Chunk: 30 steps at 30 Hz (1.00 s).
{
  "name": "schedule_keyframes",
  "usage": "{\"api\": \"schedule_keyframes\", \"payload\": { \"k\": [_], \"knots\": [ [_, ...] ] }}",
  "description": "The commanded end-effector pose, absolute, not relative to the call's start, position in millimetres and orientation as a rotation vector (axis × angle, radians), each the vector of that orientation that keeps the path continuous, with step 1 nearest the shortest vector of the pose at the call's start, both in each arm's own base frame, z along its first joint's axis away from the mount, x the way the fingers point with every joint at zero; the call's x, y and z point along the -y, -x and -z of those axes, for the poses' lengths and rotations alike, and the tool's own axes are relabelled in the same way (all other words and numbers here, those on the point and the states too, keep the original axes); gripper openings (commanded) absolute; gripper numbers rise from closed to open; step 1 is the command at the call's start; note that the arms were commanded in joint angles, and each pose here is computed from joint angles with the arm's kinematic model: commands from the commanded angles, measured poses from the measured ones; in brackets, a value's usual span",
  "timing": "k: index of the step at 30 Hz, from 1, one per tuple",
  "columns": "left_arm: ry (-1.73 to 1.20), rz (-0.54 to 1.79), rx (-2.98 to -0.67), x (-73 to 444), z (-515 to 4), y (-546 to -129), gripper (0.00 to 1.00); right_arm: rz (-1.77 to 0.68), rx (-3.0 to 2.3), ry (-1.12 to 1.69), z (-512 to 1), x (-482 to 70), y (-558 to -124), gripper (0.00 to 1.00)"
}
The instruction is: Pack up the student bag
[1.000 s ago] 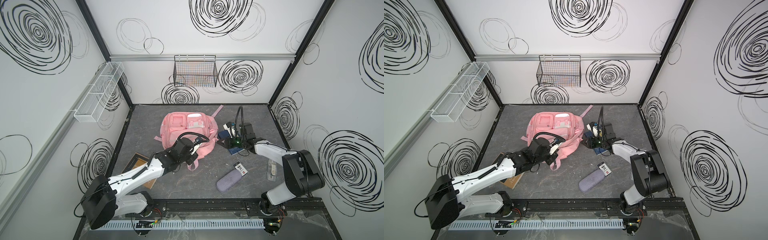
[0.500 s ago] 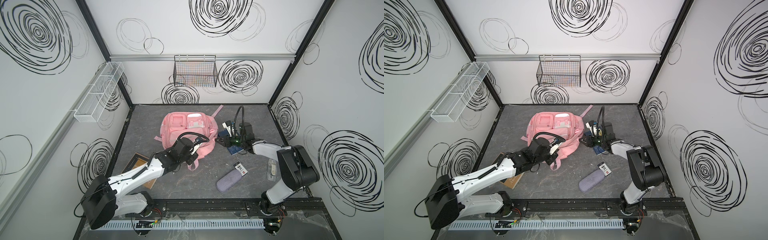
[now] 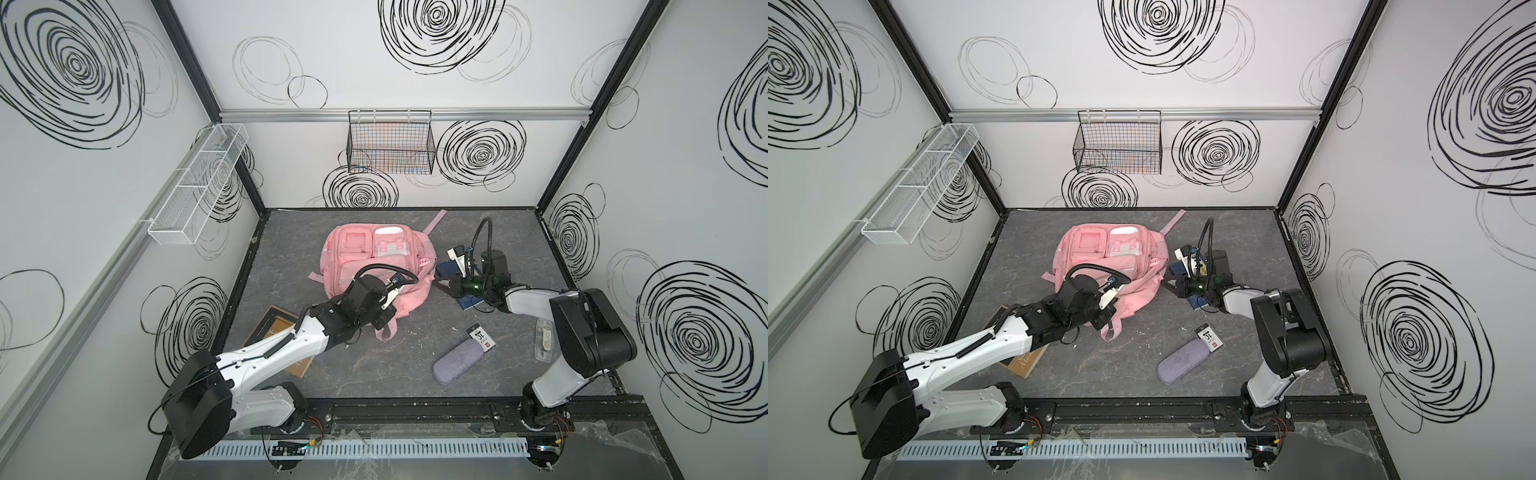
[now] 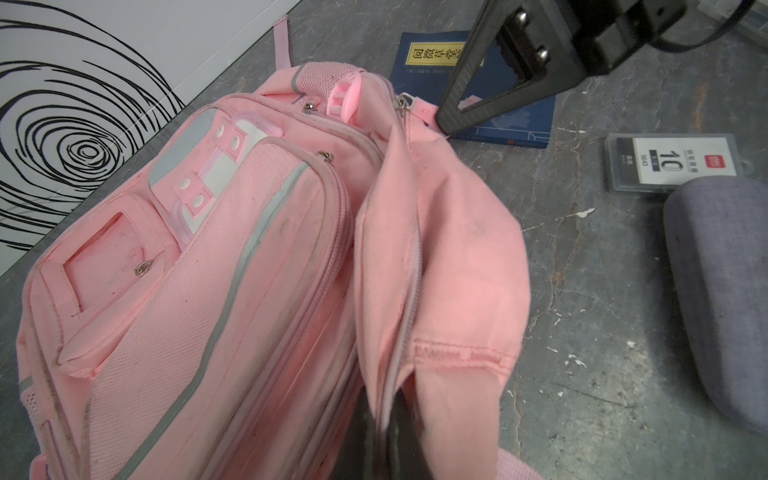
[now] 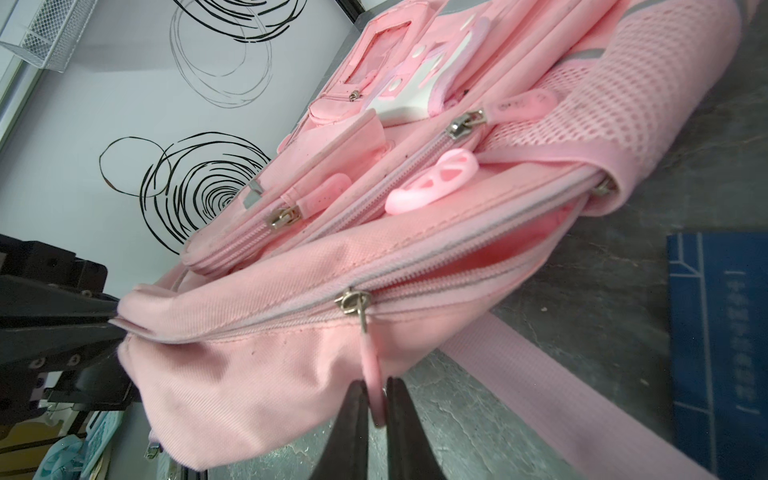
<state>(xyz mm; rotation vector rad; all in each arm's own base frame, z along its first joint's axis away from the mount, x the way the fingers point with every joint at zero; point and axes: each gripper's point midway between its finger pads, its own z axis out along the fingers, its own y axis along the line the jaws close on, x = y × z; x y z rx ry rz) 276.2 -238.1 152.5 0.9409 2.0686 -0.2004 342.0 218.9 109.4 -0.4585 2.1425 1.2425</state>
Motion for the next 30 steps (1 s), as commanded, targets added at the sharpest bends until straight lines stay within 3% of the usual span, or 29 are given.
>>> {"api": "schedule_keyframes", "payload": {
  "k": [1, 9, 17, 30],
  "knots": [
    [-0.846, 0.235, -1.966, 245, -187, -292, 0.0, -1.216, -2.086, 0.471, -129, -218, -344, 0.08],
    [-0.857, 0.252, -1.98, 248, -183, -291, 0.0, -1.205, -2.11, 0.456, -141, -220, -339, 0.0],
    [-0.858, 0.274, -1.995, 252, -180, -290, 0.0, -1.084, -2.172, 0.555, -150, -242, -325, 0.0],
    [-0.855, 0.294, -2.003, 256, -178, -288, 0.0, -1.184, -2.095, 0.674, -187, -277, -282, 0.0]
  ]
}}
